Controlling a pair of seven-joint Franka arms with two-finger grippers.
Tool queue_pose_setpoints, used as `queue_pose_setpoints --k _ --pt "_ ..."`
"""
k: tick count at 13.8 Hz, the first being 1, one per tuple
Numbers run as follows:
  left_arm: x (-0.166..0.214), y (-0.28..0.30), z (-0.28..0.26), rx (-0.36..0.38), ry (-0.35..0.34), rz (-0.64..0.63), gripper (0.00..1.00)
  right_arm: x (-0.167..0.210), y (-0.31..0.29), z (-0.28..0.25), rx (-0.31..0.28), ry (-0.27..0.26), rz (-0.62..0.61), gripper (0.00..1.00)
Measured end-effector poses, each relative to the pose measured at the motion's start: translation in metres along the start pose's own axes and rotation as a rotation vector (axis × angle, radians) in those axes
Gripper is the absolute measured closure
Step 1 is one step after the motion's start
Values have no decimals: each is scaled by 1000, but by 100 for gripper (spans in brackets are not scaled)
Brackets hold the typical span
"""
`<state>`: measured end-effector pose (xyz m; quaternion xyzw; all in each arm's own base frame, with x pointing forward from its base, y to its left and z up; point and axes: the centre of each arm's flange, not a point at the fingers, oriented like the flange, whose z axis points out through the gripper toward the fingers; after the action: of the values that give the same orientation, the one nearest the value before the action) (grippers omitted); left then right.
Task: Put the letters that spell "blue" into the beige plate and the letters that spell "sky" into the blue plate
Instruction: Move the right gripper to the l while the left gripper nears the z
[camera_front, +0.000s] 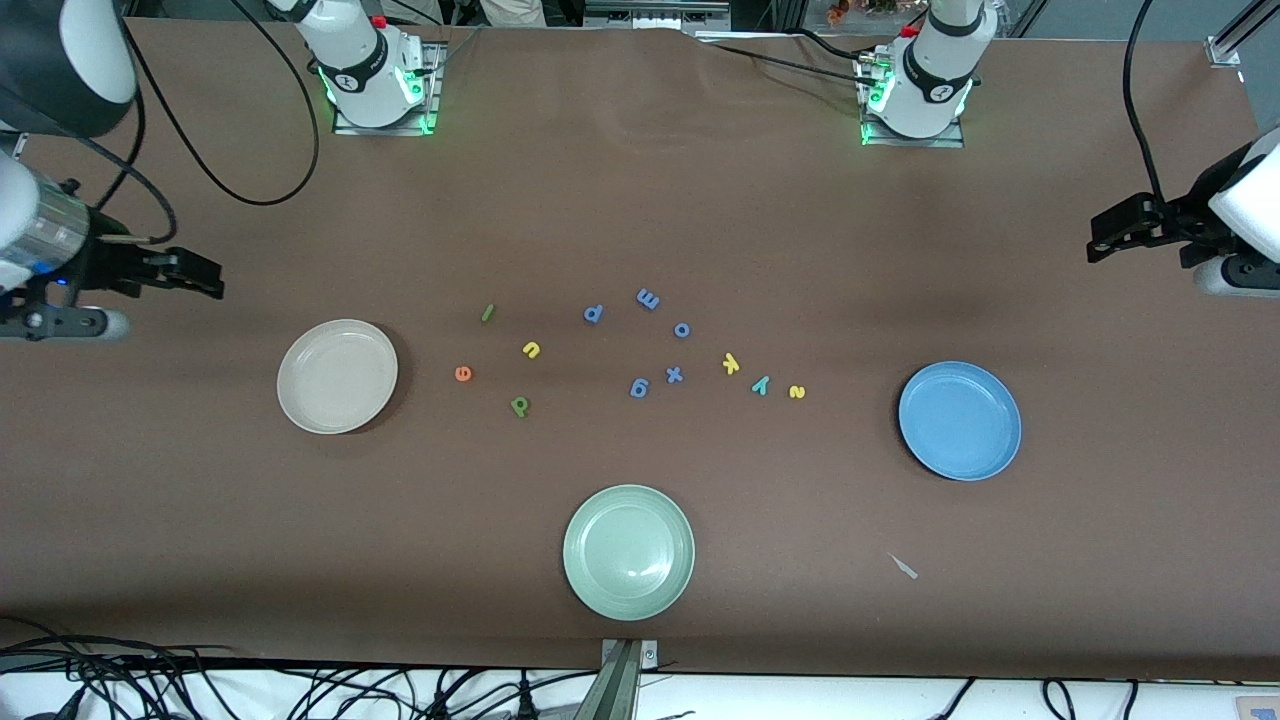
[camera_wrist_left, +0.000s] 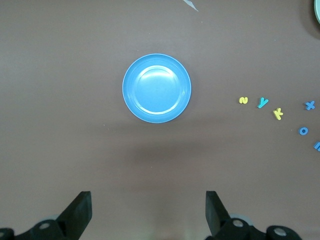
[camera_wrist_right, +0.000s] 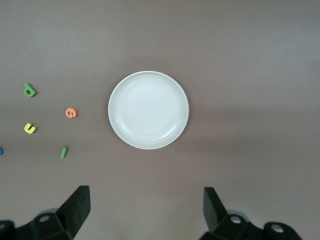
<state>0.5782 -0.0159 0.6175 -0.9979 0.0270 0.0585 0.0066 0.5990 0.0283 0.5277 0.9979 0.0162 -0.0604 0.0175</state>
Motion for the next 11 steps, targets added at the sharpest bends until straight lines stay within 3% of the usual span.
queue_pose_setpoints --k 5,8,11 --pt "32 11 52 -13 -79 28 0 24 -70 58 2 -65 -105 0" --pt "41 18 54 -27 -31 40 0 41 -110 101 12 -67 -83 0" --pt "55 78 83 -45 20 126 0 47 -150 145 8 -58 5 0"
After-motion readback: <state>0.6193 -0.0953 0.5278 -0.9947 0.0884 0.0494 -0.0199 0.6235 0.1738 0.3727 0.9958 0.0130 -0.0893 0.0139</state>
